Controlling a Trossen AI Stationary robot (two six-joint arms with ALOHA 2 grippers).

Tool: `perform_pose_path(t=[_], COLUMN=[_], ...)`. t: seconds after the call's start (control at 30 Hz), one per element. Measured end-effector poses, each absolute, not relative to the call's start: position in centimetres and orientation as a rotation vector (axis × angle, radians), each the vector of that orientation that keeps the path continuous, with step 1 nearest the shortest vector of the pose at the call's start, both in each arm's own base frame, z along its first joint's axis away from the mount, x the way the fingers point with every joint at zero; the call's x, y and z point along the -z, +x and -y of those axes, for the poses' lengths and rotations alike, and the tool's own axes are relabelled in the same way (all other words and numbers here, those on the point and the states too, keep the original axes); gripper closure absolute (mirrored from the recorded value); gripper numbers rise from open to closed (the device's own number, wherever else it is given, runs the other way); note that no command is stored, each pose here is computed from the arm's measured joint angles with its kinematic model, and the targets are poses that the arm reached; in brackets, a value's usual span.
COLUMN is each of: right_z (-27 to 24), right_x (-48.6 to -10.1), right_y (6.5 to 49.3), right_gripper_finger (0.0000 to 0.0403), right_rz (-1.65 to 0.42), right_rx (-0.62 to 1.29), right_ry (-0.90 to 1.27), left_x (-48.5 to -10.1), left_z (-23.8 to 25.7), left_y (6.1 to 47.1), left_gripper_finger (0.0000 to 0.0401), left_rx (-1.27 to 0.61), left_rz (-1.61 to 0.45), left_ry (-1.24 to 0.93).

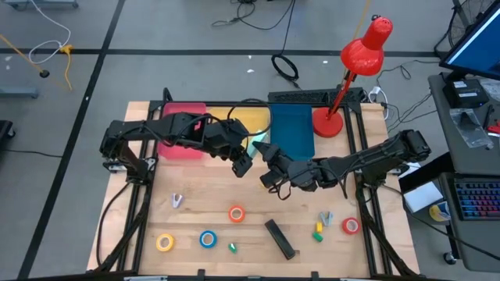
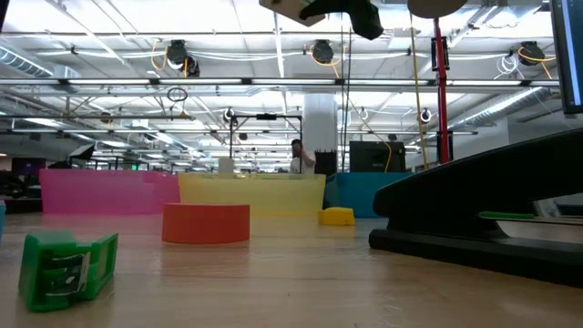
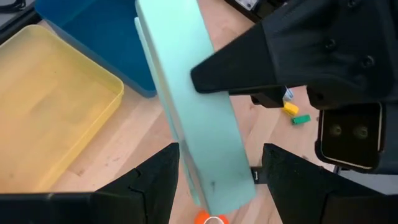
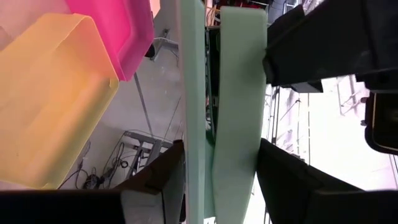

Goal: Pick and place Stapler, Stapler remover, tape
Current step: Put the green stapler into the red bin

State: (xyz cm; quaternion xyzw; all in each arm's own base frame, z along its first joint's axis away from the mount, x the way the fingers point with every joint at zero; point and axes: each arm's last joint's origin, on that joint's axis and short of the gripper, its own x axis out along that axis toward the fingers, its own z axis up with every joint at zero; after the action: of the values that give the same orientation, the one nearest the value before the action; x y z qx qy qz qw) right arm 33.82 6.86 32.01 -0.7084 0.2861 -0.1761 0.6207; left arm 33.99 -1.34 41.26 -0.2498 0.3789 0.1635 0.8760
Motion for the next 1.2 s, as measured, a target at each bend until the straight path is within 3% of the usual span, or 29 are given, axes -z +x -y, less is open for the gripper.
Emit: perform_pose_path(t=[0.77,0.87,1.0,1.2], right_z=[-6.9,-6.9,-6.9,-7.0], right_x=[-31.8,-31.9,-31.8,-31.8], right_y=[33.9,33.9,33.9,33.9], right_gripper_finger=[0.0243,0.0243,0.0243,0.0230], right_rz=[-0.661,-0.658,-0.659,-0.649], right_rx=[0.331,0.337,0.347,0.343], right_ry=[-1.731,-1.722,-1.694,-1.684], left_x=[-39.1,-39.1,-39.1,-39.0], left_z=[1.3,1.3,1.2,1.3], left_y=[35.3,35.3,35.2,35.2], left_gripper_finger=[0.0175,0.0200,0.0269,0.0269], left_rx=[-0.365,-0.371,-0.390,-0.386], left_rz=[-0.896,-0.896,-0.899,-0.902], left_ry=[-0.492,-0.497,-0.502,-0.509])
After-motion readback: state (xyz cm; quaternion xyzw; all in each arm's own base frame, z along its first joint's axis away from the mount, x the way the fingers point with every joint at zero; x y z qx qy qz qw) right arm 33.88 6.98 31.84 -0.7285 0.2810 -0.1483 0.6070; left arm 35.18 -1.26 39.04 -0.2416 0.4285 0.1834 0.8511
